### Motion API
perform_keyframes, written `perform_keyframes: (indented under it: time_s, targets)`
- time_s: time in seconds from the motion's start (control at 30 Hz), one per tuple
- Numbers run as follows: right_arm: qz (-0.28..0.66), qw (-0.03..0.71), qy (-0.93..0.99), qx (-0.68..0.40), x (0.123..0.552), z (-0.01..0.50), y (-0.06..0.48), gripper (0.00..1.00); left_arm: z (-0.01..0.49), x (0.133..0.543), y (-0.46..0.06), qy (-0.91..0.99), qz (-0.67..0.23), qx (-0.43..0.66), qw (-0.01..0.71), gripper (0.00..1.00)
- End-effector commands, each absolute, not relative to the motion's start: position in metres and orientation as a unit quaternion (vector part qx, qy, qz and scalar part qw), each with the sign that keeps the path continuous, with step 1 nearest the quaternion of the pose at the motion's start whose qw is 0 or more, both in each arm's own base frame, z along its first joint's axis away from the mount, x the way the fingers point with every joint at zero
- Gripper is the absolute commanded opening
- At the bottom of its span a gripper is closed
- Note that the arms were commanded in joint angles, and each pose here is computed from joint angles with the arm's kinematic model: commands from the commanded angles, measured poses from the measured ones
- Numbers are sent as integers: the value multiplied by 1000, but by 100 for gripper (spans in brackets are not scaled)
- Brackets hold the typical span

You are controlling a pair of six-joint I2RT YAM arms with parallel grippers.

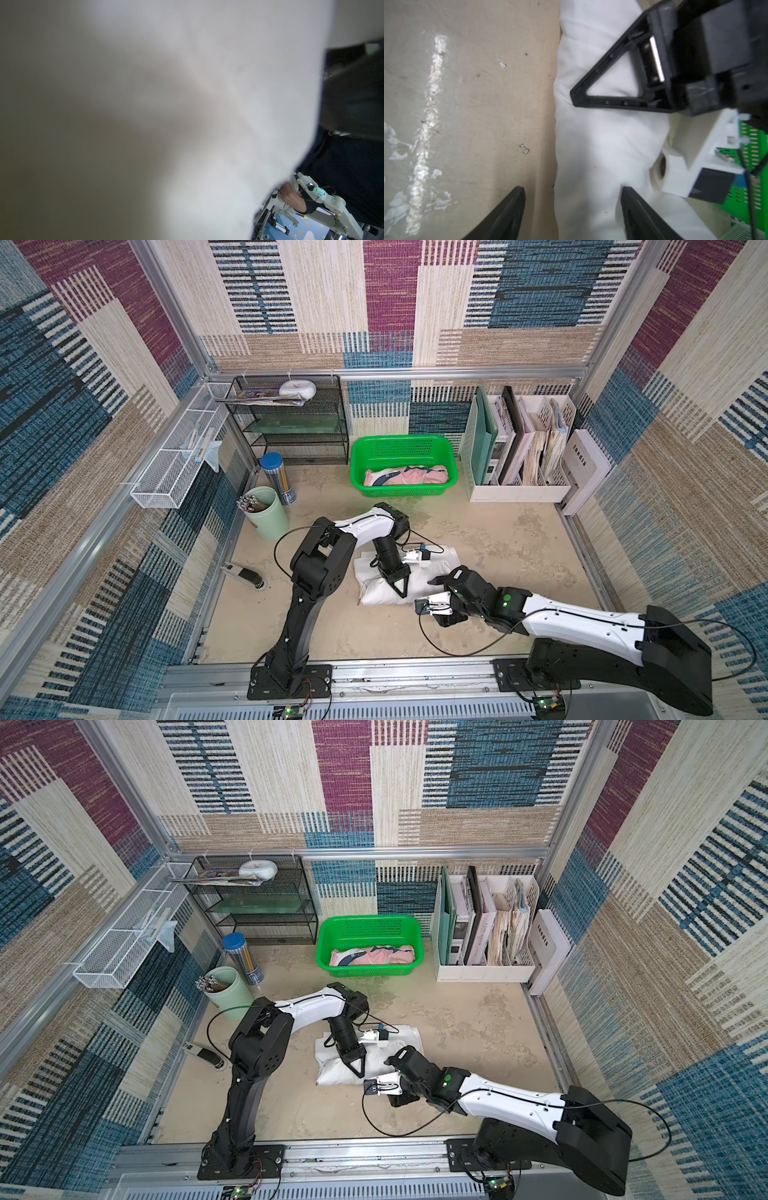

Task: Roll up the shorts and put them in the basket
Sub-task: Roll the shorts at the center of the board.

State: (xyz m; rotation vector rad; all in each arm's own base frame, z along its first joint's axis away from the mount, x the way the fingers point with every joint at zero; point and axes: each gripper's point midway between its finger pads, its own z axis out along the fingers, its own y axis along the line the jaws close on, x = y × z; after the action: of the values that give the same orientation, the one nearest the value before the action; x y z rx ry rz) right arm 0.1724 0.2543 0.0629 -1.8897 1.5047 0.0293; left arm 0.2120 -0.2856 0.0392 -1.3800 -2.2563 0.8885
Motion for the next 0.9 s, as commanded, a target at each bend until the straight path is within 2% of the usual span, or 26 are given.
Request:
perform_keyframes:
  time_s: [0.0,0.13,0.2,0.23,0.33,0.43,0.63,0.77,0.8,0.87]
  targets:
    - [-1,374,591,-715,187,59,260,77,34,217,-281,-796,297,-501,168,17]
    - [-10,348,611,-711,200,40,254,75,38,214,-282,-791,306,-504,164,21]
    - [-5,343,615,-710,204,36,253,70,40,212,-282,-789,310,-505,163,23]
    - [-1,341,617,-709,206,35,253,63,40,212,-282,-788,311,-505,163,24]
    - [4,328,623,-710,207,30,249,22,41,211,-283,-786,315,-506,162,27]
    - [20,309,631,-711,203,29,249,0,44,210,-283,-785,318,-508,158,31]
    - [91,267,665,-692,193,45,248,0,64,224,-281,-795,298,-520,96,60]
    - [127,229,691,-674,184,49,242,0,86,234,-274,-804,289,-518,45,68]
    - [134,224,694,-671,183,50,242,0,91,235,-273,-805,289,-517,34,98]
    - [154,213,699,-665,180,52,244,0,99,241,-264,-814,265,-518,7,100]
